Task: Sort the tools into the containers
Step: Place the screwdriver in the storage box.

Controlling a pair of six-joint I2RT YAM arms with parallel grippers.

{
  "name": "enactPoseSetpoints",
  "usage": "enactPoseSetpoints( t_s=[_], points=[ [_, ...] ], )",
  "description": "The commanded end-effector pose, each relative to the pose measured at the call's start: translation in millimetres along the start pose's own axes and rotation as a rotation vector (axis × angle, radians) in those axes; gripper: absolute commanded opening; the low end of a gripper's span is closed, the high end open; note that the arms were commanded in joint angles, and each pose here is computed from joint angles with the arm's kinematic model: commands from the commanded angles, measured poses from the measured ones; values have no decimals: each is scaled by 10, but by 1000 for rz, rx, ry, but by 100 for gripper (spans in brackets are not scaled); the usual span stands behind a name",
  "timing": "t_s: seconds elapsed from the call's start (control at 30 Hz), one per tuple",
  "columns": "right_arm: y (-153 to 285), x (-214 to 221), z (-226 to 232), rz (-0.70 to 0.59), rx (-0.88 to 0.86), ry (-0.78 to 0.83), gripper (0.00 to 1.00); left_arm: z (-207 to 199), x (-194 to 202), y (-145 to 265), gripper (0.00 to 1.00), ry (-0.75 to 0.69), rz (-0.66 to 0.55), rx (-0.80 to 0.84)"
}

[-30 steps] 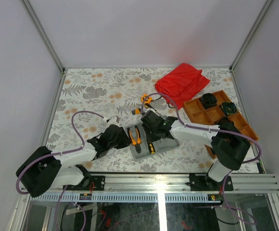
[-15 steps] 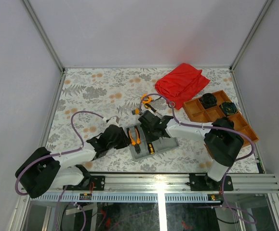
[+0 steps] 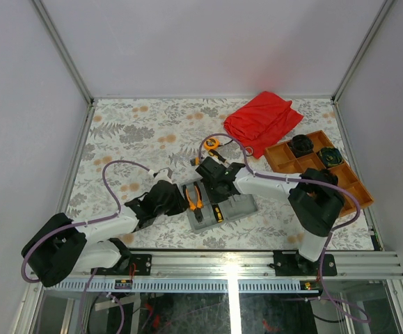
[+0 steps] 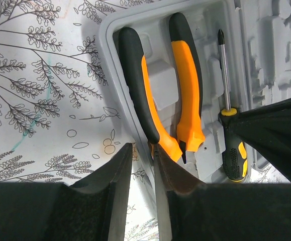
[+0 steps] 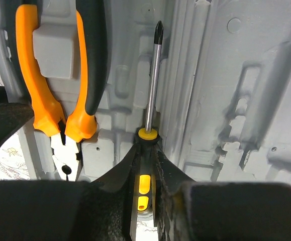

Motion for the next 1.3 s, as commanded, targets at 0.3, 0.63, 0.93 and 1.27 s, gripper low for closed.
enactPoseSetpoints(
  t_s=[0.3,0.63,0.93,1.27],
  points=[
    [-422,680,-129,220,134,27,0,157,117,1,15,-66,53,-54],
    [-862,1329,-93,405,149,79,0,143,108,-5,2,-88,58,-48],
    [-780,1411,-104,365,140,82,0,154,68,51,0,-80,50,-73],
    [339,214,272,-156,50,73,35,148,-52,189,22,-68,9,-104]
  ],
)
Point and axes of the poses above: each gripper's point midway between its finger pads, its own y axis back along the fingers, its own z axis along the line the jaws close on, x = y × z, the point moved 4 cm from there along y, back along the fingers, and after that the axes turned 8 degrees about -y, right-handed, at the moved point
